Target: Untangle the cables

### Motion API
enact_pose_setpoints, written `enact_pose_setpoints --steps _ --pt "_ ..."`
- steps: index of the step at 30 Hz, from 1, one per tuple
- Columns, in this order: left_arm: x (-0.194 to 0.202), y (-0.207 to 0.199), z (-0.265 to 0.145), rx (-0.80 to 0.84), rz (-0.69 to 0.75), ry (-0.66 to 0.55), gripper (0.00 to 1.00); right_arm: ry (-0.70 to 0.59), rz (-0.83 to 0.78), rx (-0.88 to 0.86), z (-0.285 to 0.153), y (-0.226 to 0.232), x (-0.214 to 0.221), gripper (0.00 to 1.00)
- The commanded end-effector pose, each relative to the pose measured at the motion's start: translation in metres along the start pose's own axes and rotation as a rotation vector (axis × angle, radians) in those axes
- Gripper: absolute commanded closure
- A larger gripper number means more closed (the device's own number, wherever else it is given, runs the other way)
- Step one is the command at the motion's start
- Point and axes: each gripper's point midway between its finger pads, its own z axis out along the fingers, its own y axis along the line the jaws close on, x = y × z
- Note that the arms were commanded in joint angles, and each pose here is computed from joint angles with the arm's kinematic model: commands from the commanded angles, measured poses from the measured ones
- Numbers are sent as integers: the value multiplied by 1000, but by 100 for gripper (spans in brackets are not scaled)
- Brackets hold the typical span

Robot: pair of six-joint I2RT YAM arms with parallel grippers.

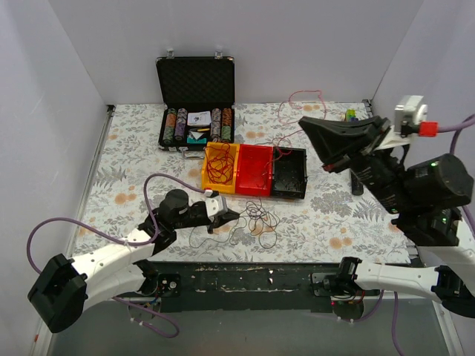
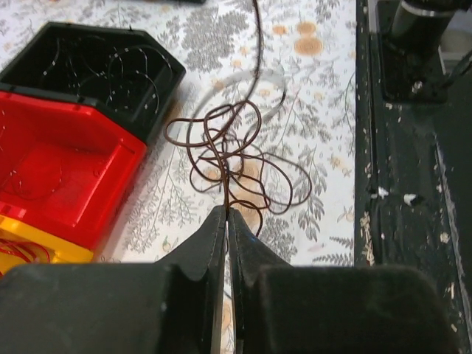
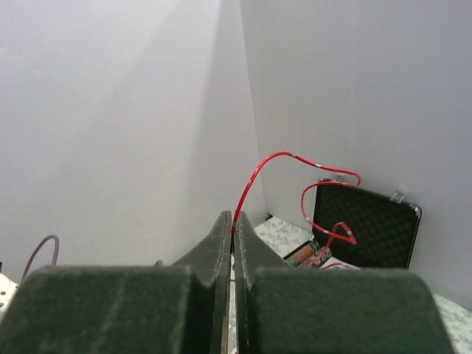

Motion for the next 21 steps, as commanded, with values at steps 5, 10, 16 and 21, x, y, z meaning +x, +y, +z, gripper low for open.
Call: enact_pose_setpoints --steps 5,10,16,21 --pt "14 -4 -11 3 109 32 100 -53 -9 18 -5 -4 -32 99" --pt "-36 1 -11 -8 5 -84 78 -11 5 16 1 -2 -11 99" --pt "-75 -10 -12 73 -34 -163 17 4 27 -11 8 6 -2 99" --pt "-104 -8 -11 71 -133 -250 14 15 60 -42 14 14 9 99"
